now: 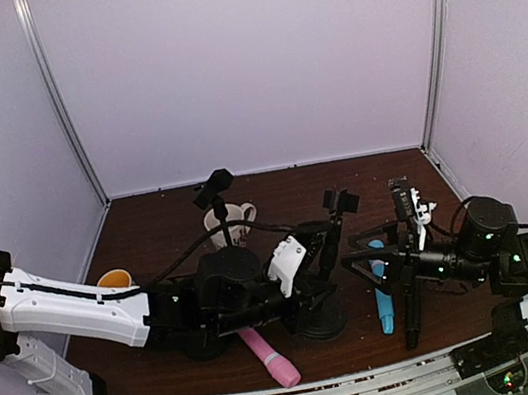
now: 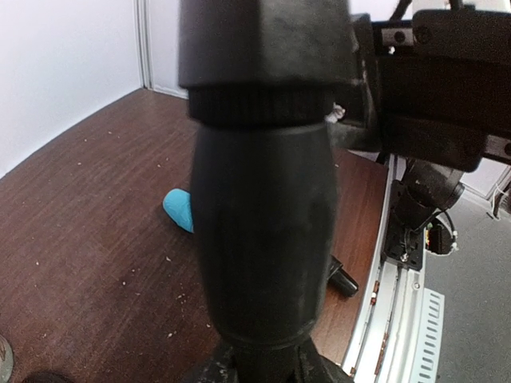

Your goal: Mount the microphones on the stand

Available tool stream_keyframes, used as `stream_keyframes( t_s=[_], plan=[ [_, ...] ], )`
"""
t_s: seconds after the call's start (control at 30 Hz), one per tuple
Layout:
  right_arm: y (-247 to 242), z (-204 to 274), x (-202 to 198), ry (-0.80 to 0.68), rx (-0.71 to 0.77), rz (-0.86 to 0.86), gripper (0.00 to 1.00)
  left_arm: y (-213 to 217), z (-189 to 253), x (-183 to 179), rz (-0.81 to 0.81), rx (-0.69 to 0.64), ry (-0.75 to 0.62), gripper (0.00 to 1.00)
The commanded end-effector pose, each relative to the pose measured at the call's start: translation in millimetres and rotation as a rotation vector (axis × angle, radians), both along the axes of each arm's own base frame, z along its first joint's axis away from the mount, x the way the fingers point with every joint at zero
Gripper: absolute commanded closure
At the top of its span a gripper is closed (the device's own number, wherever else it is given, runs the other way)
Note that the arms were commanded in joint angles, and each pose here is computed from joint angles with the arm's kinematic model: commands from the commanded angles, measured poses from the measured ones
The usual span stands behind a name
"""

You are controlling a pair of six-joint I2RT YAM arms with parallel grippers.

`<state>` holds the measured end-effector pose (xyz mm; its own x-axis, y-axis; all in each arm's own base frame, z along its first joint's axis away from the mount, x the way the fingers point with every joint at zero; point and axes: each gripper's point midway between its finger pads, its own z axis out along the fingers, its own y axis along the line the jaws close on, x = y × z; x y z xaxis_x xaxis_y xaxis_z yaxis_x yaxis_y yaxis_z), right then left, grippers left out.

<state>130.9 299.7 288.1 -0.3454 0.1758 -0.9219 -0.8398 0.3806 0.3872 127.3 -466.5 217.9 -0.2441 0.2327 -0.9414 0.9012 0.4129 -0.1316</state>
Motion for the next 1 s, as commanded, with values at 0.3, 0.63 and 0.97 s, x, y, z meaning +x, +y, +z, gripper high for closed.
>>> stream_keyframes(
  t_s=[0.3,0.63,0.97],
  plan=[
    [9,18,27,0.037,0.057,-0.123,0.5,-13,30,-2,-0.013,-0.14,0.011,1.0],
    [8,29,32,0.015,0.069,-0.152,0.84,-15,7,-2,-0.012,-0.103,0.031,1.0],
    [-27,84,76,-0.057,0.058,-0.344,0.99,-18,-54,5,0.011,0.008,0.008,1.0]
  ],
)
